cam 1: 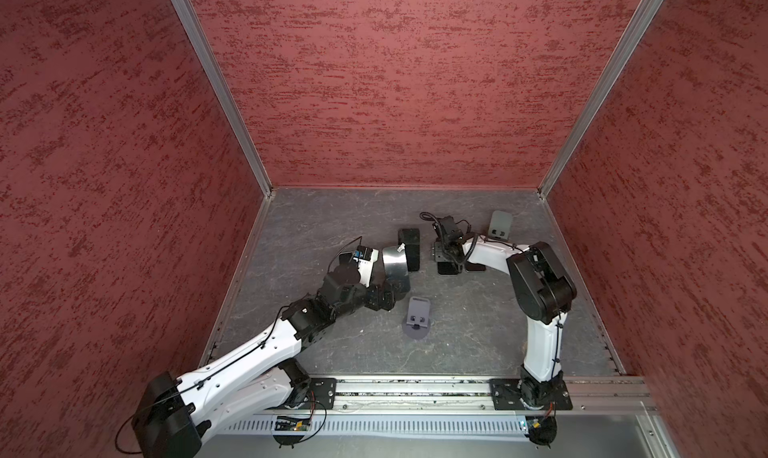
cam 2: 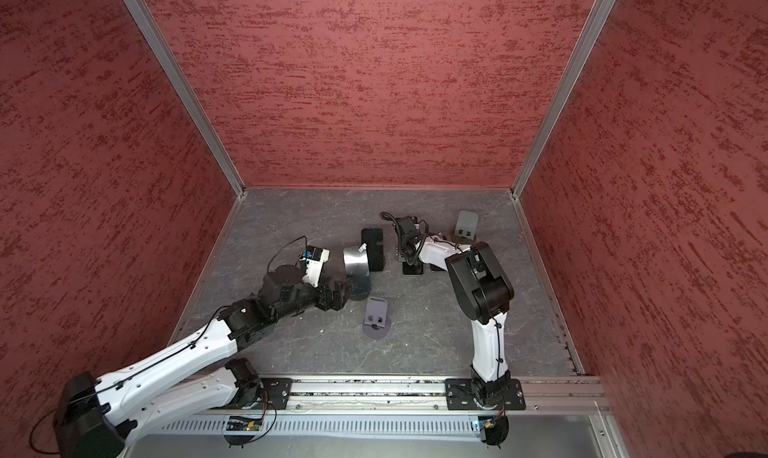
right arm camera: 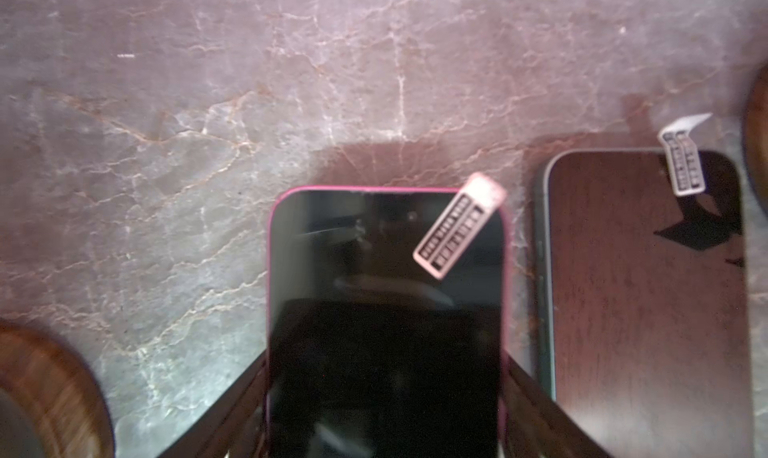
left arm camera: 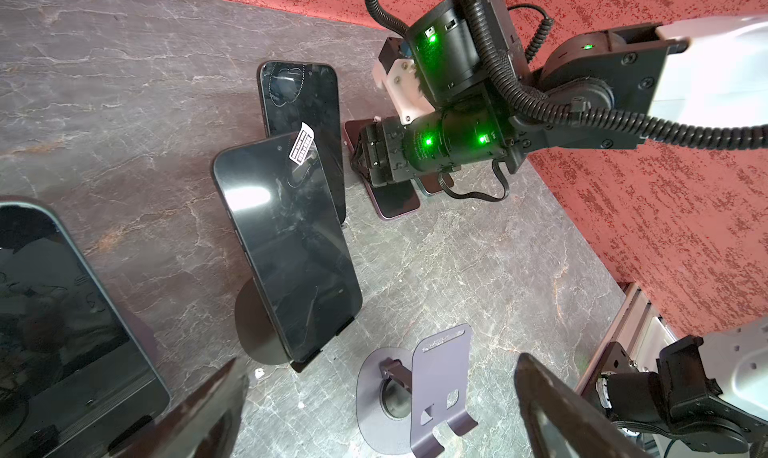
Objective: Remove the phone from the phone stand
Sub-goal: 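Lower the pink-edged phone flat onto the table and open the right gripper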
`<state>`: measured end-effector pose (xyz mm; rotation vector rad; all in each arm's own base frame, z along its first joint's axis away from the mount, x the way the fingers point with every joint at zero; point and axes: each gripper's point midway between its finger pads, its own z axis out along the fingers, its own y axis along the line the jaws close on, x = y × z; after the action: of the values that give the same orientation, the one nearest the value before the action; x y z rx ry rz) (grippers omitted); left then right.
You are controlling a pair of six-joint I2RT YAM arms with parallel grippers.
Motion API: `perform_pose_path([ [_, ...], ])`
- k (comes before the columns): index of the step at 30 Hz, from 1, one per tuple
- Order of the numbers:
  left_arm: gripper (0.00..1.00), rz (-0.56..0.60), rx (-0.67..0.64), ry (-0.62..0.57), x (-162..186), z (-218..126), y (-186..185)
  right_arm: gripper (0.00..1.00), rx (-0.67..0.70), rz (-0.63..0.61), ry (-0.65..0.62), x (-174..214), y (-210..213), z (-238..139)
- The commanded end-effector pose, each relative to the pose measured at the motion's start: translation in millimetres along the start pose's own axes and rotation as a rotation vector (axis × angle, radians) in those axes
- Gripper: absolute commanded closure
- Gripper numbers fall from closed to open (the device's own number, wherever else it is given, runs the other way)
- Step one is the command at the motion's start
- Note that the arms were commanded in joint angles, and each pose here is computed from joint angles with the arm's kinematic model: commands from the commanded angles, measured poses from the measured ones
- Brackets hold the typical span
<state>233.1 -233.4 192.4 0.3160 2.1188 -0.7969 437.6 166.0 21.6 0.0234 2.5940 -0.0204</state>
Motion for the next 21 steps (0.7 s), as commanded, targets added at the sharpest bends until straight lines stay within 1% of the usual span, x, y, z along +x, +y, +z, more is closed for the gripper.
perform_pose_path([
  [1, 0.01, 0.010, 0.014, -0.035, -12.7, -5.6, -5.7, 0.21, 0.075, -0.060, 0.127, 43.5, -21.4, 21.0],
  [12, 0.01, 0.014, 0.012, -0.038, -13.5, -6.8, -5.6, 0.19, 0.091, -0.089, 0.134, 47.7, -25.4, 22.9],
  [21, 0.01, 0.010, 0.009, -0.033, -12.5, -6.2, -4.9, 0.16, 0.049, -0.118, 0.099, 39.9, -20.0, 14.4],
])
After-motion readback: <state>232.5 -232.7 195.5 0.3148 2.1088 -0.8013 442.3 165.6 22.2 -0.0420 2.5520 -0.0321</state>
